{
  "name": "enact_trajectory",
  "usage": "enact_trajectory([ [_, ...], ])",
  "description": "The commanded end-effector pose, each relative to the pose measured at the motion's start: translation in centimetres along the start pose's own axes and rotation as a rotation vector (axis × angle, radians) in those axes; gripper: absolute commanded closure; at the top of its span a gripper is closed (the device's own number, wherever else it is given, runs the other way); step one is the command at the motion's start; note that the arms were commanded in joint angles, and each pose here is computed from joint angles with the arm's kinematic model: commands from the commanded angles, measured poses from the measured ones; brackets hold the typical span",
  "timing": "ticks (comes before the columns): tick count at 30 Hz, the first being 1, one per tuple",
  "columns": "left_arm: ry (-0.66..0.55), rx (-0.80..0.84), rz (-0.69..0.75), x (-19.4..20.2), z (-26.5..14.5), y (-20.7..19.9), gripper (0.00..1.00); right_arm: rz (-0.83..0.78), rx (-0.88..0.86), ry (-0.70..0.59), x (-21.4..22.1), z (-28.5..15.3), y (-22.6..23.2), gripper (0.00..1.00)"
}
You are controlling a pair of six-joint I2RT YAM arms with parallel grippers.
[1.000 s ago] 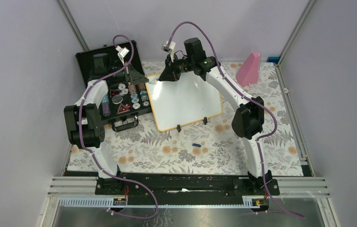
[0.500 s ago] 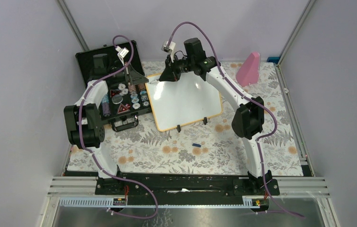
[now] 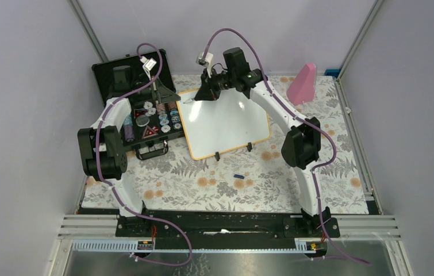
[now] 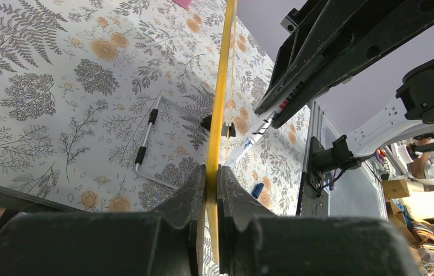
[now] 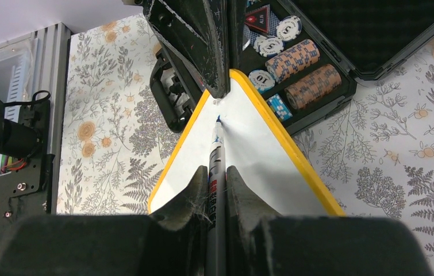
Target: Write a sentence on the whiteboard
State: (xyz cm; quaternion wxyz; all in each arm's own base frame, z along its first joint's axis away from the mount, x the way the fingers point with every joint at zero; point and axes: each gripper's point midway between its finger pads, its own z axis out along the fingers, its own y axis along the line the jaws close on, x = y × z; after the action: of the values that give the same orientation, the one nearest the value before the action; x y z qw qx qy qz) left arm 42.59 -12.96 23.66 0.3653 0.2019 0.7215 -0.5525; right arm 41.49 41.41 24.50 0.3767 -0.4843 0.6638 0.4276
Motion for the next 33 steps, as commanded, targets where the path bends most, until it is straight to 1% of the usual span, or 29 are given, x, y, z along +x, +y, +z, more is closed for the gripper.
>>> enact_trajectory([
  [1, -0.005, 0.017, 0.043, -0.4, 0.0, -0.4, 1.00, -0.027, -0.013, 0.003, 0.0, 0.1, 0.7, 1.00],
  [16, -0.005, 0.016, 0.040, -0.3, 0.0, -0.3, 1.00, -0.003, -0.036, 0.039, 2.4, -0.3, 1.7, 1.00],
  [27, -0.005, 0.015, 0.039, -0.3, 0.0, -0.3, 1.00, -0.012, -0.014, 0.029, 2.0, -0.5, 1.5, 1.00],
  [33, -0.006, 0.014, 0.043, -0.4, -0.1, -0.4, 1.00, -0.002, 0.001, 0.018, 1.7, -1.6, 0.8, 1.00],
])
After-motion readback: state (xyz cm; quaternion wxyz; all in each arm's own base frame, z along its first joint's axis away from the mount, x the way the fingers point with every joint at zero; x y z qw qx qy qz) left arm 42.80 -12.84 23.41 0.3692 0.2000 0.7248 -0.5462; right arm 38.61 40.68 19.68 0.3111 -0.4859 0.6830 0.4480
